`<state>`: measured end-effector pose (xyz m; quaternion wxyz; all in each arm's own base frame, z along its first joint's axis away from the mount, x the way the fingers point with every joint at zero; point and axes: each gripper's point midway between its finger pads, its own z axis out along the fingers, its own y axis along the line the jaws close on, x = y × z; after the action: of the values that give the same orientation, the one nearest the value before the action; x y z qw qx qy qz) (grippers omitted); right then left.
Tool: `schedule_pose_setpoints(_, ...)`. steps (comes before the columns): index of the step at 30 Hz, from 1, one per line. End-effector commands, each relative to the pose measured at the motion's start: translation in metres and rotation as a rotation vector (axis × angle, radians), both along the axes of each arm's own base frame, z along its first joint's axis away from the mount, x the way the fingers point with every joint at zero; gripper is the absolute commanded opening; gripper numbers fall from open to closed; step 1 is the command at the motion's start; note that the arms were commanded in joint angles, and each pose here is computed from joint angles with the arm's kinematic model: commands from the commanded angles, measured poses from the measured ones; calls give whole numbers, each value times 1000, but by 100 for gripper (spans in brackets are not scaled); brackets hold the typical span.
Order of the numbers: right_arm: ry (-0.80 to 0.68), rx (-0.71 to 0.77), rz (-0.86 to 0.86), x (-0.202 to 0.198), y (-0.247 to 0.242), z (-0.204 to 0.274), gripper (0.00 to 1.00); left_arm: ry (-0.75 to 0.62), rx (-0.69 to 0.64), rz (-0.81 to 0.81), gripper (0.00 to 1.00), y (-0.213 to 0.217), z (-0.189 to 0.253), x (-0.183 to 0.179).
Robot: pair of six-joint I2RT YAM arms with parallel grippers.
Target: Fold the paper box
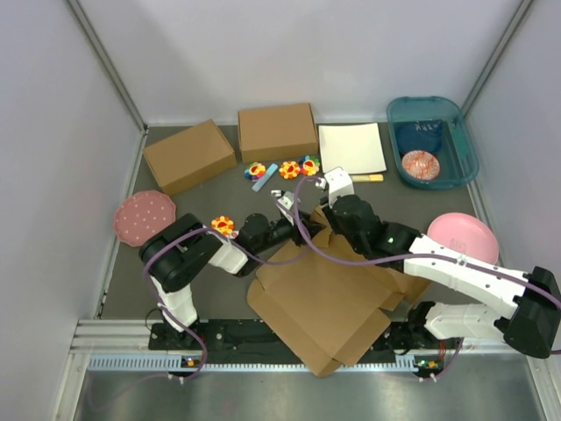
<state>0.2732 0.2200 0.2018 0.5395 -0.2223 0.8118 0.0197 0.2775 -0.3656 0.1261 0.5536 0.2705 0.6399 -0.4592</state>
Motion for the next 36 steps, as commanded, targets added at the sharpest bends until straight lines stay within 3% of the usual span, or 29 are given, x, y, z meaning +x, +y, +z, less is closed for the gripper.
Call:
schedule_pose_setpoints(1, 147, -80, 70, -25, -7, -41, 36, -295, -280, -47, 31, -5, 98, -10)
schedule_pose_setpoints(10, 125, -22, 83, -28, -5, -10, 45, -291, -284, -46, 15, -10, 97, -6)
schedule_pose_setpoints(17, 69, -57, 127, -31, -6, 22, 52, -286, -286, -43, 14, -9, 97, -5)
schedule_pose_setpoints(22, 88, -171, 191, -41, -3, 14, 56, -289, -286, -38, 14, -8, 98, -6)
schedule_pose_setpoints(32, 9, -371, 17, -22, -32, 9, 53, -294, -282, -37, 14, -7, 97, -7)
schedule_pose_setpoints(36, 4, -448, -13, -16, -36, 3, 45, -294, -280, -40, 14, -7, 97, -8)
